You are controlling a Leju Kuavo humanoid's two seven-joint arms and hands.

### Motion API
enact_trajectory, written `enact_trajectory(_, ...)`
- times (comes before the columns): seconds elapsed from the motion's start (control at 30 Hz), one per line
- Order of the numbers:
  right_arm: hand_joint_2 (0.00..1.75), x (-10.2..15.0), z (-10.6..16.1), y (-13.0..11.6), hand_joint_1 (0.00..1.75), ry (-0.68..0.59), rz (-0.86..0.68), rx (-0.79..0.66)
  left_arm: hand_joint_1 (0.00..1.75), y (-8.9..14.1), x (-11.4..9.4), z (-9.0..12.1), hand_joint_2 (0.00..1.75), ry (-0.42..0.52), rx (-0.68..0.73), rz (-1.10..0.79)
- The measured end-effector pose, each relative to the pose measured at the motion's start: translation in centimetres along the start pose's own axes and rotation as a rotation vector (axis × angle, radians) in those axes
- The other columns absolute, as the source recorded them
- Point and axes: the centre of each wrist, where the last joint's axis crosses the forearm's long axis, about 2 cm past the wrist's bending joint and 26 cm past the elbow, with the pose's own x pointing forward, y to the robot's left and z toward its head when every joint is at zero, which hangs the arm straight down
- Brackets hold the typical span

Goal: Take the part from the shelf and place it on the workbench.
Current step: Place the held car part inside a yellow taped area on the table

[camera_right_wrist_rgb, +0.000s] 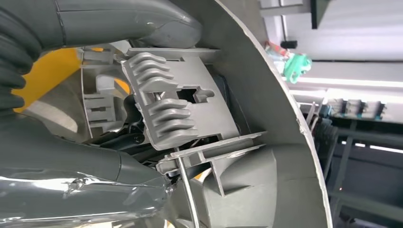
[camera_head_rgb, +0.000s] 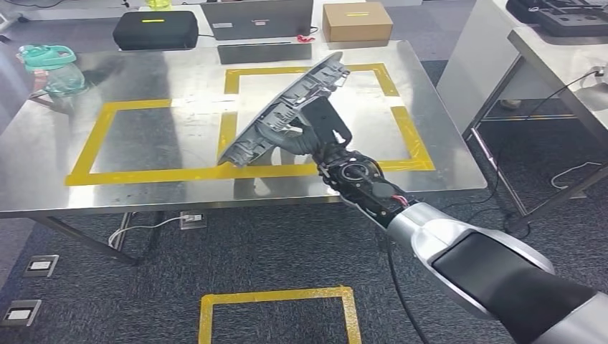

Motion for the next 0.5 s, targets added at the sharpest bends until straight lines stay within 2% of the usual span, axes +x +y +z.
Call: enact_trajectory(0.5, 1.75, -0.9, -0.1, -3.8, 1.75, 0.053, 0.057, -0.21, 0.0, 0.3, -0.1, -0.1, 1.75, -0.012, 0.003, -0.003)
